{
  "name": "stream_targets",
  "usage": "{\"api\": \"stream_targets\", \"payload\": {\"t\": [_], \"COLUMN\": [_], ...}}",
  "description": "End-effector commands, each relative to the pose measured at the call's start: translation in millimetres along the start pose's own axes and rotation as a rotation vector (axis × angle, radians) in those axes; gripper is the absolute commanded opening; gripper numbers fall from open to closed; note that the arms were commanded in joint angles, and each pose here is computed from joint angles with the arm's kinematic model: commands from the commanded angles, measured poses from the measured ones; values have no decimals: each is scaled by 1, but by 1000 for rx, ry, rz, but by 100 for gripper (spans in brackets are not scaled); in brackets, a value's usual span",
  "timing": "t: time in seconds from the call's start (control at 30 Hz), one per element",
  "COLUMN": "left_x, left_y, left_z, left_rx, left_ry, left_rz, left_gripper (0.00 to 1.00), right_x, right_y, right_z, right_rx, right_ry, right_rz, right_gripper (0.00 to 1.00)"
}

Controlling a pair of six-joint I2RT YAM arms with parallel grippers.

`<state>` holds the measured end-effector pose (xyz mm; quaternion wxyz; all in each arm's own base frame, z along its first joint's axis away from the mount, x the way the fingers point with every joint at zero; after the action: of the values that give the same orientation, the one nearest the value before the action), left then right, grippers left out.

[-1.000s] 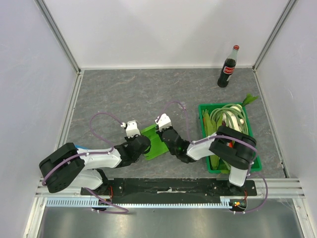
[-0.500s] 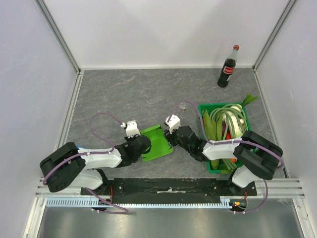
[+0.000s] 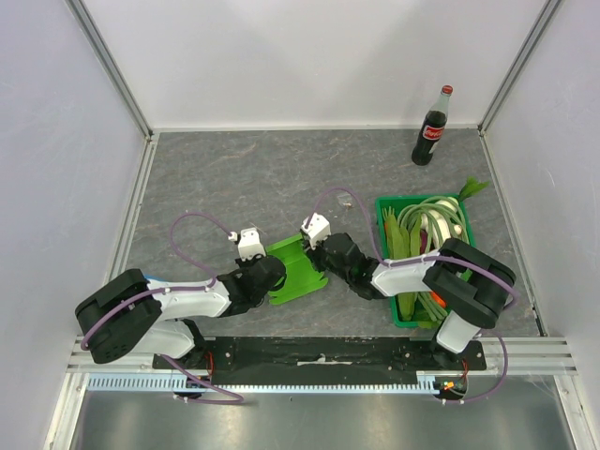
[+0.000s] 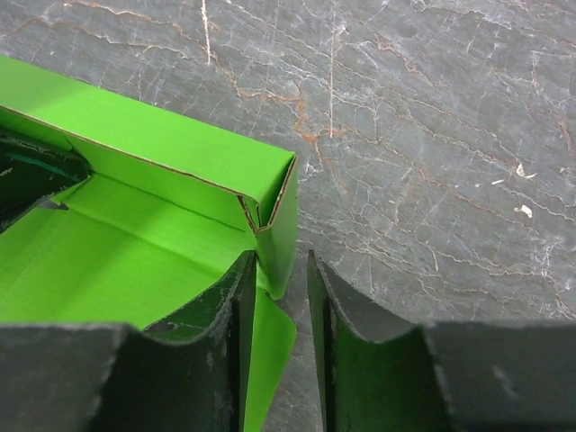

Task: Fold the paper box

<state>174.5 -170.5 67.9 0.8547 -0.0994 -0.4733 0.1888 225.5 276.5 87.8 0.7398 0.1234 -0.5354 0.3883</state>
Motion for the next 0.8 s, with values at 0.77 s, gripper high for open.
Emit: {"api": "stream_targets", "payload": {"t": [0.77], "left_x": [14], "left_y": [-25], "left_z": [25], "left_rx": [-220], "left_ry": [51], "left_rz": [149], "left_gripper": [2], "right_x": [13], "right_y": [26], "right_z": [-62], "right_rx": [-634], "right_ry": [22], "right_rz": [-123], "right_gripper": [0]}}
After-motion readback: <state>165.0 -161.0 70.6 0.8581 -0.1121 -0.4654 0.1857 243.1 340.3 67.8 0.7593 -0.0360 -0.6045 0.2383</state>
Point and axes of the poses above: each gripper's point midway between its finger pads, its own z axis back along the fingers, its own y axis along the line the jaws close on, x = y × z, the point moved 8 cm from there along z, back along the fingers, and after that the axes turned 11 degrees about z, right-handed, at the moved point
